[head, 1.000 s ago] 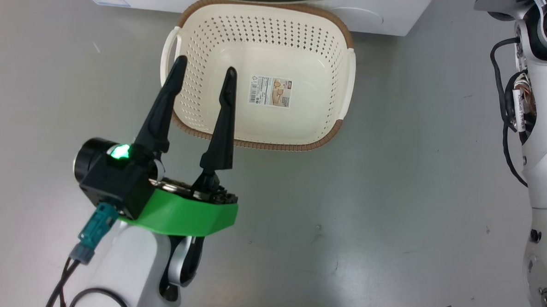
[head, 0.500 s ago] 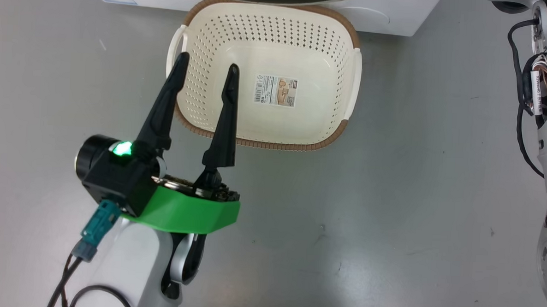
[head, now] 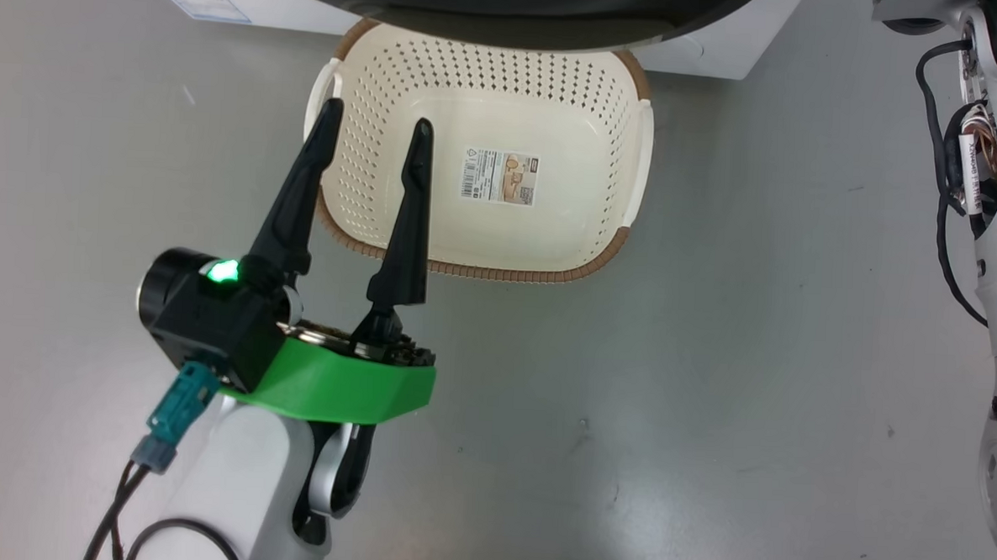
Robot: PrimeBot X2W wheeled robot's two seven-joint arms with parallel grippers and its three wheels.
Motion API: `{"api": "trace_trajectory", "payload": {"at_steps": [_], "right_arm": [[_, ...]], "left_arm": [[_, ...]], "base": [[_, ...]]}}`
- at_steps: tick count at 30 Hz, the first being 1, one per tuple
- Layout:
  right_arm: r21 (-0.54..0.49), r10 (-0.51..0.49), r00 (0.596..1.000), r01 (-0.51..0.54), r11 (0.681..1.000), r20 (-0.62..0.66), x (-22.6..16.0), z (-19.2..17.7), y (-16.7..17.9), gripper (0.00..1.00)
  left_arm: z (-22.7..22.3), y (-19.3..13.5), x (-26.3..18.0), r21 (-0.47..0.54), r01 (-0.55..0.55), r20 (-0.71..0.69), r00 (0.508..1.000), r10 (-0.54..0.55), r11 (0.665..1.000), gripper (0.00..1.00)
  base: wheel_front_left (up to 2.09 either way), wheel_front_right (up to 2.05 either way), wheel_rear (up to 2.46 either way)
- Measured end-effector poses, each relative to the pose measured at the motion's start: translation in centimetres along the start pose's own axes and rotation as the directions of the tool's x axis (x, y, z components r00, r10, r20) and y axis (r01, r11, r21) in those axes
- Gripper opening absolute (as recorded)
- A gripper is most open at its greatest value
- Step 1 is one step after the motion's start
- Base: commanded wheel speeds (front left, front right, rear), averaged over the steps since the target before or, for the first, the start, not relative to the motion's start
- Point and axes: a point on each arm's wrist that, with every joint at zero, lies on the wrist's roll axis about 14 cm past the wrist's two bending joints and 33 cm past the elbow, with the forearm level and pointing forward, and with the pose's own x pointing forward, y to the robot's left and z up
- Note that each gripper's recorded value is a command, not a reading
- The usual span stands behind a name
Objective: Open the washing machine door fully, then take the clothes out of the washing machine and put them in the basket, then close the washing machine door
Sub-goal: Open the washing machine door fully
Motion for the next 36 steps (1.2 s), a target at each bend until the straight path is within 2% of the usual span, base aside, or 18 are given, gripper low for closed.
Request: {"api": "trace_trajectory", "payload": {"at_steps": [18, 36], "right_arm": [[0.004, -0.011, 0.997, 0.011, 1.0, -0.076, -2.5, -3.3, 1.1, 0.0], [0.028, -0.01, 0.989, 0.014, 1.0, -0.146, -6.5, -7.9, 2.8, 0.0]], "left_arm": [[3.2, -0.6, -0.5, 0.012, 0.004, 0.061, 0.998, -0.005, 1.0, 1.0], [6.3, -0.3, -3.9, 0.022, -0.018, 0.086, 0.996, 0.017, 1.0, 1.0]], "base": [[0.0, 0.0, 0.0], [0.0, 0.0, 0.0]]}}
